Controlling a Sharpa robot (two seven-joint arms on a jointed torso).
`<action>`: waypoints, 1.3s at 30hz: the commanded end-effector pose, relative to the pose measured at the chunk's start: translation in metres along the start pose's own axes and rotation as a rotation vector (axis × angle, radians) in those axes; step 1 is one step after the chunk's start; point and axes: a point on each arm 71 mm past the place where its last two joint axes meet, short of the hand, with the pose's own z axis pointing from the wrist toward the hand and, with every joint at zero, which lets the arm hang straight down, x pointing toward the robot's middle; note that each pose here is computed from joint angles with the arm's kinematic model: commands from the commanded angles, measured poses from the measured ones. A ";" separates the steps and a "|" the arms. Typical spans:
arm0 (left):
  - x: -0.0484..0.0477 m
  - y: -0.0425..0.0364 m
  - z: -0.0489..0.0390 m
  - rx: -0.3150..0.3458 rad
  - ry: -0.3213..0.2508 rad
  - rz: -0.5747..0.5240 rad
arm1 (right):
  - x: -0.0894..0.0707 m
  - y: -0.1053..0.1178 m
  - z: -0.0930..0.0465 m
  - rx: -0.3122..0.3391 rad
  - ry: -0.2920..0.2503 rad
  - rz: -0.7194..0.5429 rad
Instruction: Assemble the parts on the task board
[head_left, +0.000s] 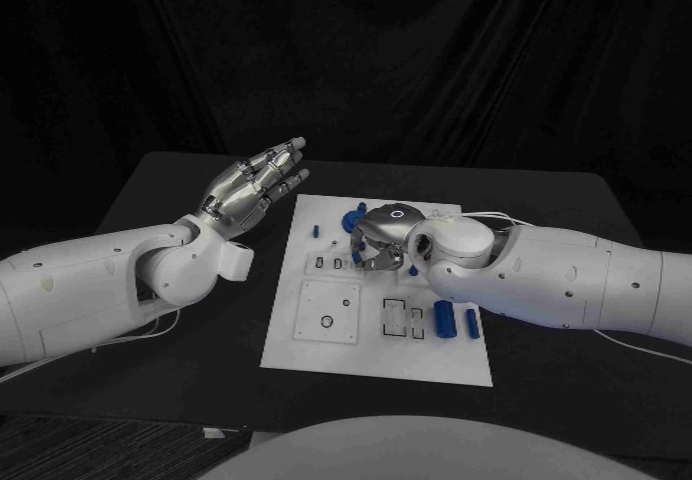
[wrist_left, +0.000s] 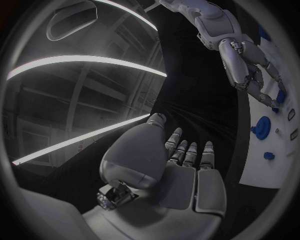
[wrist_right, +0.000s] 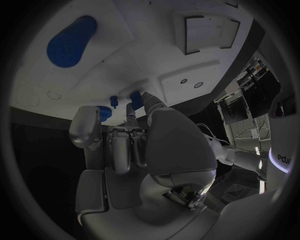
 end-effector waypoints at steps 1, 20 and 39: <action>0.0016 -0.0007 0.0003 0.018 0.012 -0.010 | 0.002 0.000 0.000 0.009 0.010 -0.007; 0.0008 0.0002 -0.0006 0.009 0.008 -0.008 | 0.000 -0.002 -0.001 0.000 -0.024 0.001; 0.0008 0.0014 -0.0005 -0.003 0.006 -0.007 | -0.002 -0.005 -0.003 -0.003 -0.063 0.010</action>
